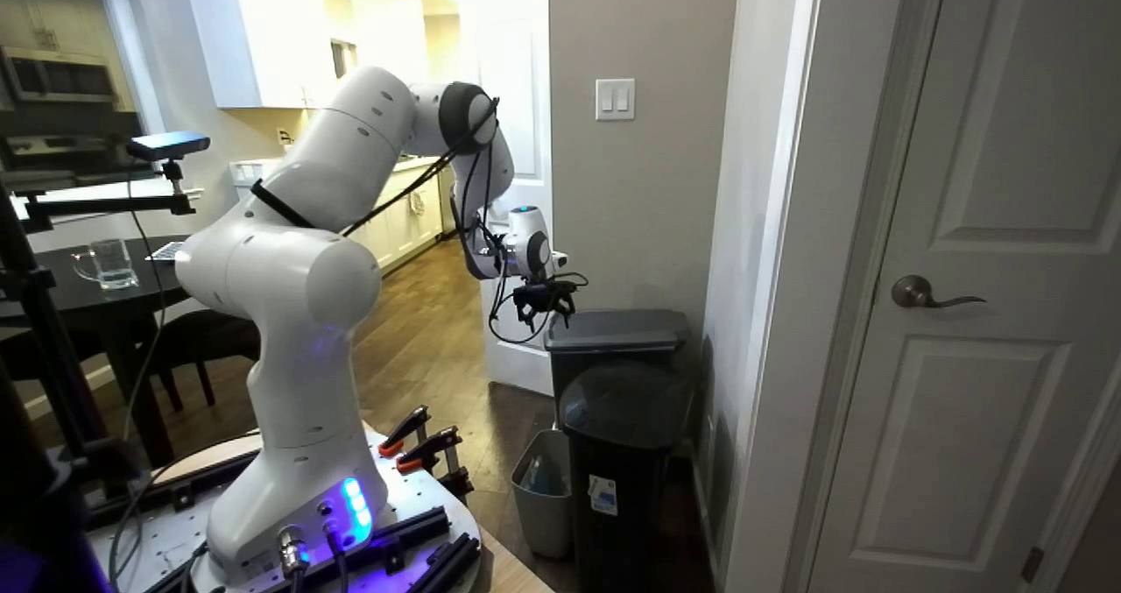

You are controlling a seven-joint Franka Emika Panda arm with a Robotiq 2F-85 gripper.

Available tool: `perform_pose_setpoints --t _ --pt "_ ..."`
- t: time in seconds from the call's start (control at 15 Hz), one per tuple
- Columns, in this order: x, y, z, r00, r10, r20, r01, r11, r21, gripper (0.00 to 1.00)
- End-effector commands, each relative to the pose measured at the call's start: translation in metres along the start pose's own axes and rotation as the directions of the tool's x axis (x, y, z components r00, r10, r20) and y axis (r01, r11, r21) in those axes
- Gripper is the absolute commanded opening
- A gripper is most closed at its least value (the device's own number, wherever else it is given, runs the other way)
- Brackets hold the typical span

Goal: Open the lid of the black bin

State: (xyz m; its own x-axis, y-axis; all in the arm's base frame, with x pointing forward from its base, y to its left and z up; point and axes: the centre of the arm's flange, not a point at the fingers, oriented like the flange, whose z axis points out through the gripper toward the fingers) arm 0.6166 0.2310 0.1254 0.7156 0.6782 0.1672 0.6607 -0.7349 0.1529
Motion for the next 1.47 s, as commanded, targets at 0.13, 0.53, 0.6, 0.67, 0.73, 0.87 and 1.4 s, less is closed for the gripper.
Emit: perform_pose_setpoints --t 0.13,0.53,0.6,0.67,0.73,0.87,1.4 --pt "0.003 -0.015 0.027 0.998 -0.019 0.066 0.023 0.998 -0.06 1.0" --pt "-0.009 -0.016 0.084 0.991 -0.029 0.132 0.044 0.993 -0.113 1.0" --pt "-0.011 -0.014 0.091 0.989 -0.036 0.143 0.055 0.99 -0.132 1.0" --pt "-0.013 -0.013 0.098 0.987 -0.042 0.157 0.066 0.987 -0.15 1.0" --pt "-0.014 -0.011 0.104 0.985 -0.05 0.168 0.078 0.983 -0.165 1.0" --pt "-0.017 -0.01 0.116 0.979 -0.066 0.195 0.106 0.974 -0.202 1.0" --pt "-0.017 -0.017 0.149 0.939 -0.113 0.326 0.216 0.929 -0.3 1.0"
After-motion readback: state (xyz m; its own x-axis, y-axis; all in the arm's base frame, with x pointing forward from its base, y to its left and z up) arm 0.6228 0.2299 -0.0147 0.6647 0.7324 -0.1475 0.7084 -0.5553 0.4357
